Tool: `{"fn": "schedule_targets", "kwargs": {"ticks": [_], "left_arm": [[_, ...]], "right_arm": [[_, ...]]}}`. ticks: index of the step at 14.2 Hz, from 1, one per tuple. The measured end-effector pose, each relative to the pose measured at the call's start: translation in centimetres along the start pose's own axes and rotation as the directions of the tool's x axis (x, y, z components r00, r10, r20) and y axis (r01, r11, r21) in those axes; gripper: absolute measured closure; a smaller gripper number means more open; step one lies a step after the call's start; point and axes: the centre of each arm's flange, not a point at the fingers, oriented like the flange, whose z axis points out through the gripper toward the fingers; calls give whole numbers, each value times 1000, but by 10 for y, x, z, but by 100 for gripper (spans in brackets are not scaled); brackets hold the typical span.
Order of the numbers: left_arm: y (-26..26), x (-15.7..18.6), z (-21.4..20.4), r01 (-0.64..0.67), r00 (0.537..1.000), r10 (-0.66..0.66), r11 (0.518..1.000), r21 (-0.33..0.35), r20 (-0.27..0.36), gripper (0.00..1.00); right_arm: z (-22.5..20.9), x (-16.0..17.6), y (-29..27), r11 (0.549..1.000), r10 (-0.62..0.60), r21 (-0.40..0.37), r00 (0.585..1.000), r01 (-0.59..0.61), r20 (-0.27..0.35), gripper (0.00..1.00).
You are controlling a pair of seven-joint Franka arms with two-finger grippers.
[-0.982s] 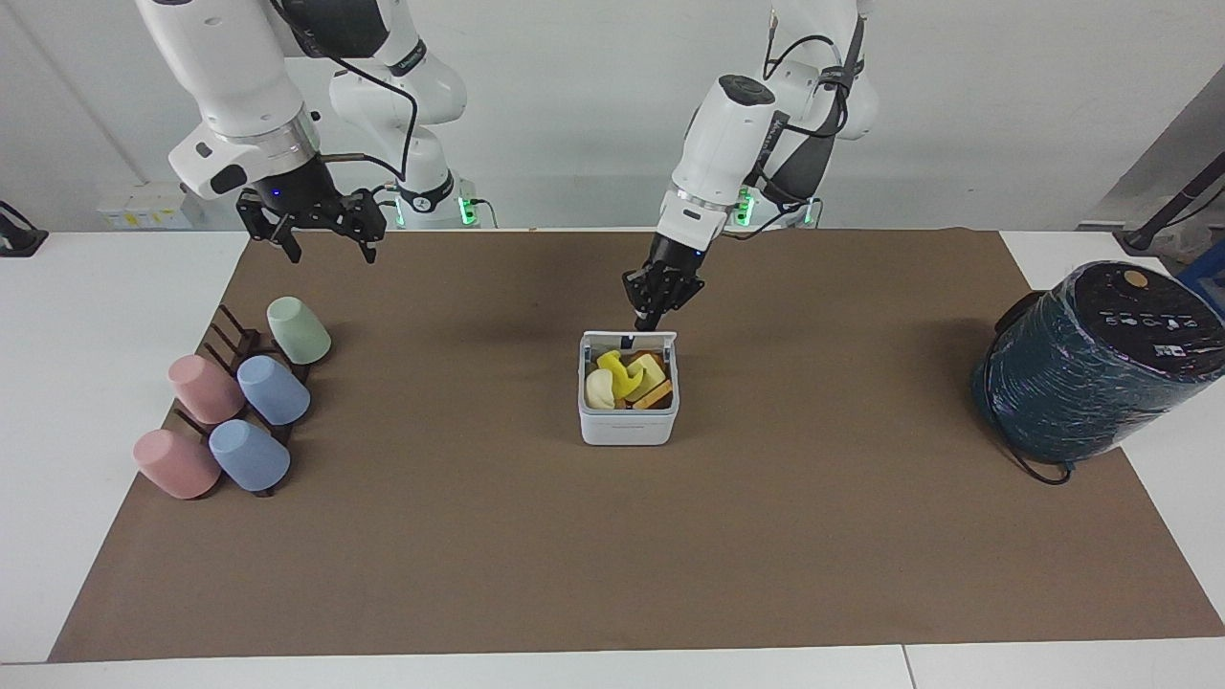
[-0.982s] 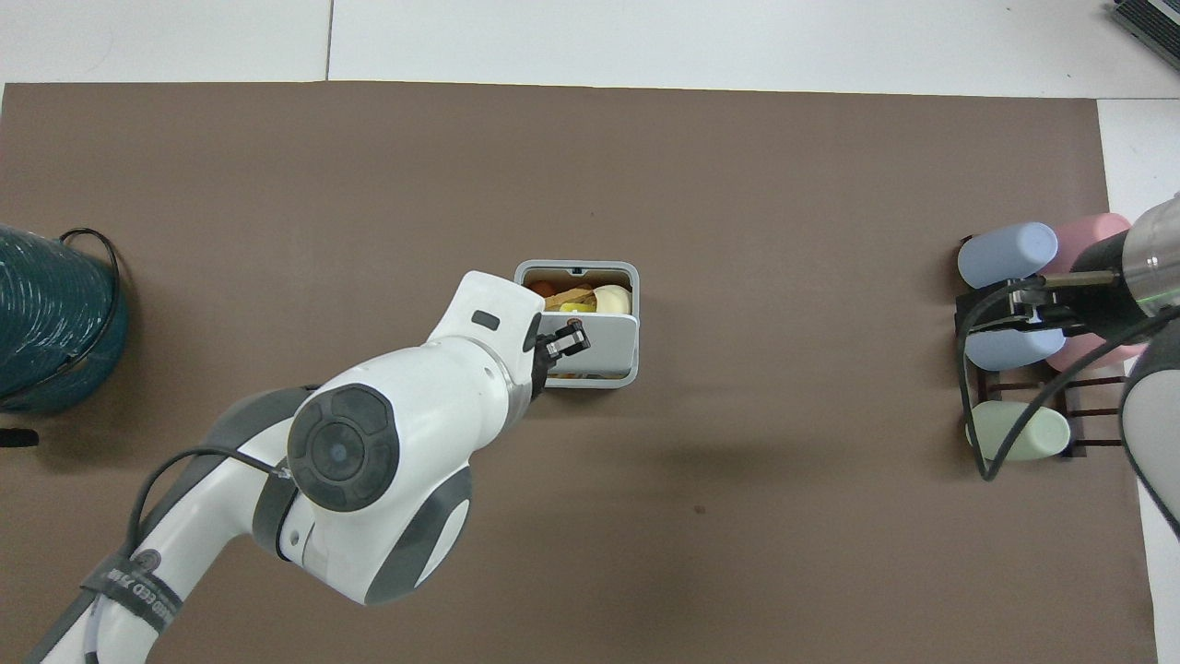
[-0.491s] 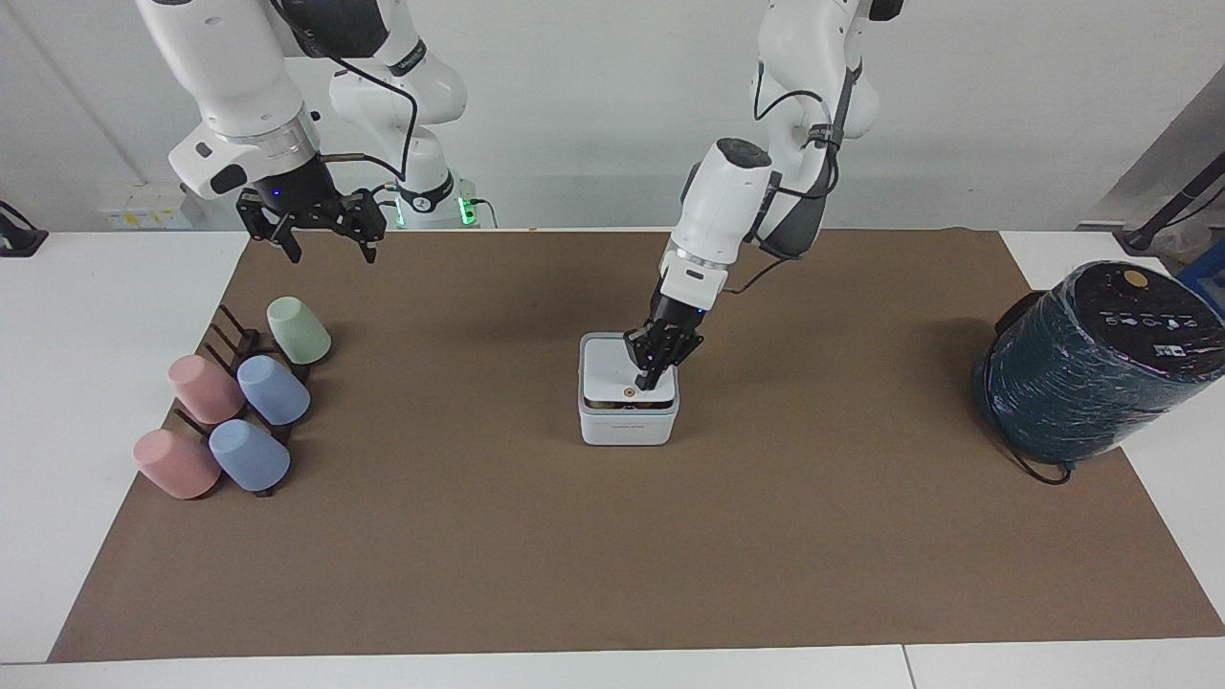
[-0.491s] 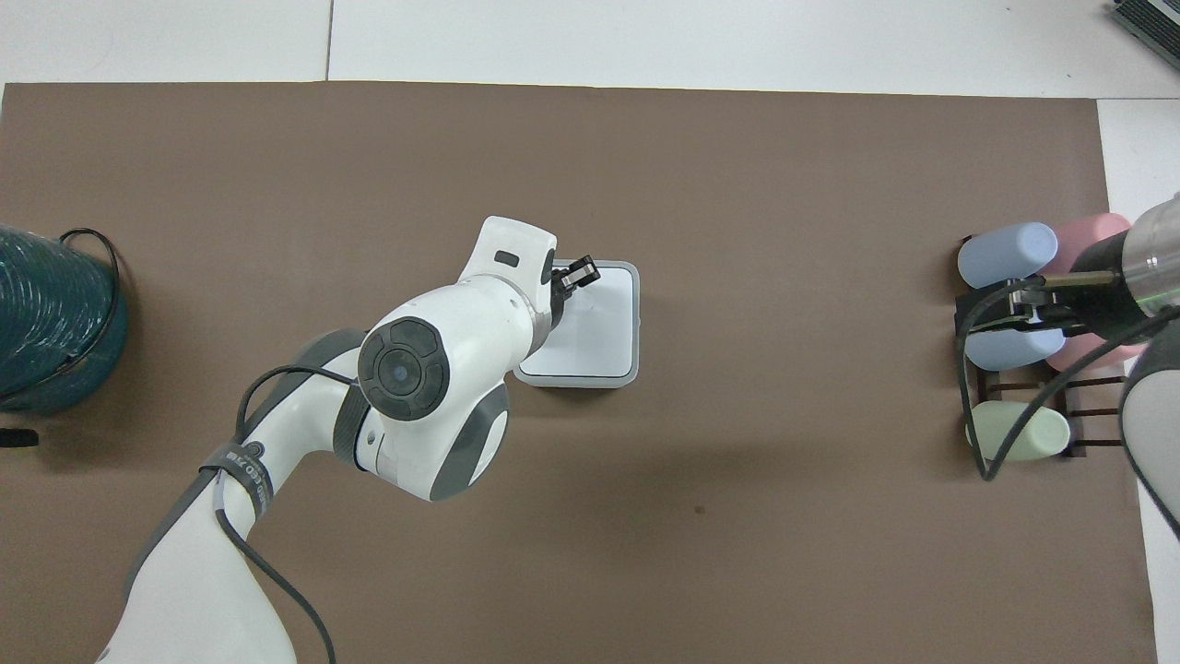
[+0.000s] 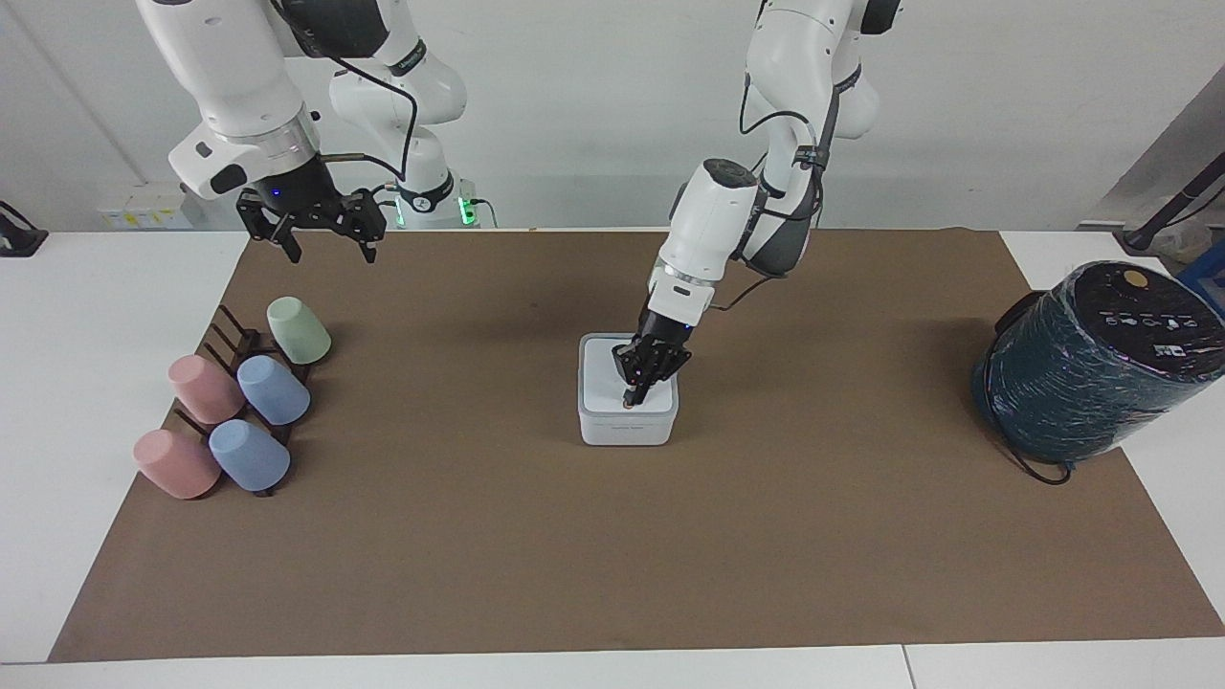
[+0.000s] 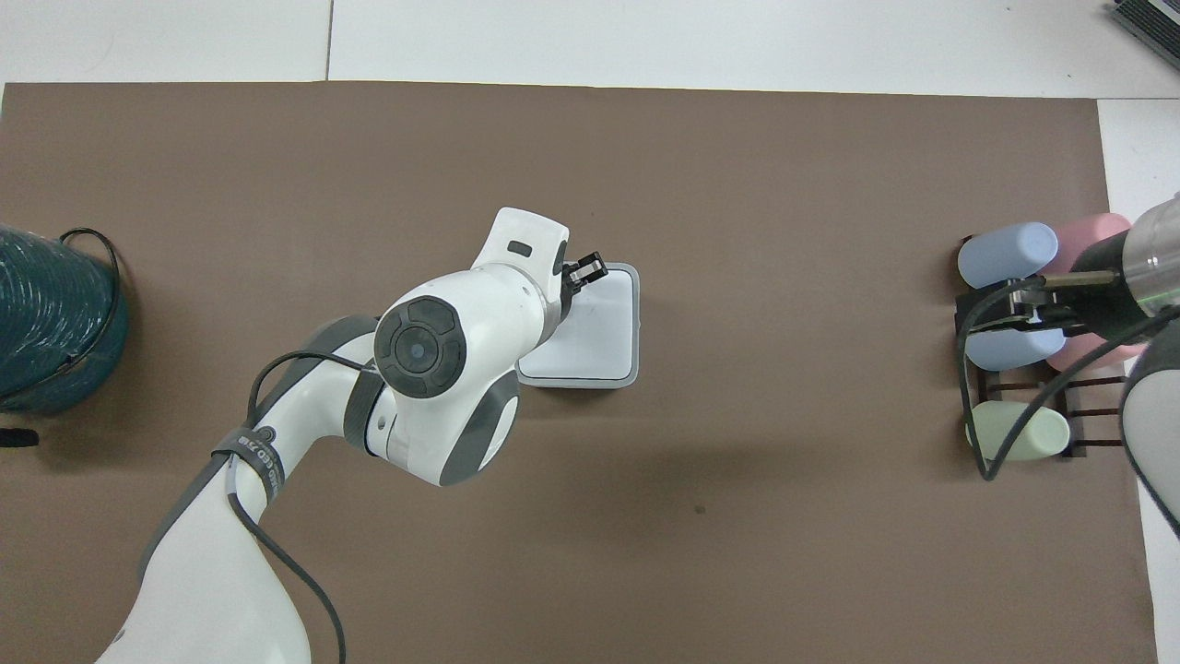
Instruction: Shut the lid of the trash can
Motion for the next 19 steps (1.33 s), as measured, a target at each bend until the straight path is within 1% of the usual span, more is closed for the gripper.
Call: {"fn": "schedule_targets", "kwargs": {"ticks": [2,4,6,7,8,9,10,11,12,13,15,16,17,19], "left_arm": [[8,6,-13,-26,997,19,995,99,77,81],[13,15,-33,-55,990,32,985,165,137,80],[11,27,-53,-79,984,45,977,199,171,81],[7,31,-64,-89,981,48,972,215,188,78],[-1,37,-76,-101,976,50,965,240,211,78],[-12,46,-92,-125,968,59,956,265,242,76],[-25,60,-114,-160,958,81,947,280,275,76],[-43,79,-141,-199,947,110,939,282,300,71],[-68,103,-174,-239,937,148,932,272,316,71],[-100,127,-208,-279,926,188,925,258,327,67],[-162,160,-263,-337,906,246,912,234,345,46],[-188,172,-281,-352,901,263,908,227,345,36],[-208,182,-294,-364,899,276,903,227,340,23],[-233,193,-306,-399,890,304,880,257,340,2]], "right_arm": [[0,0,0,1000,0,0,1000,0,0,0],[0,0,0,1000,0,0,1000,0,0,0],[0,0,0,1000,0,0,1000,0,0,0],[0,0,0,1000,0,0,1000,0,0,0],[0,0,0,1000,0,0,1000,0,0,0],[0,0,0,1000,0,0,1000,0,0,0],[0,0,0,1000,0,0,1000,0,0,0],[0,0,0,1000,0,0,1000,0,0,0],[0,0,0,1000,0,0,1000,0,0,0],[0,0,0,1000,0,0,1000,0,0,0],[0,0,0,1000,0,0,1000,0,0,0],[0,0,0,1000,0,0,1000,0,0,0],[0,0,0,1000,0,0,1000,0,0,0],[0,0,0,1000,0,0,1000,0,0,0]]}}
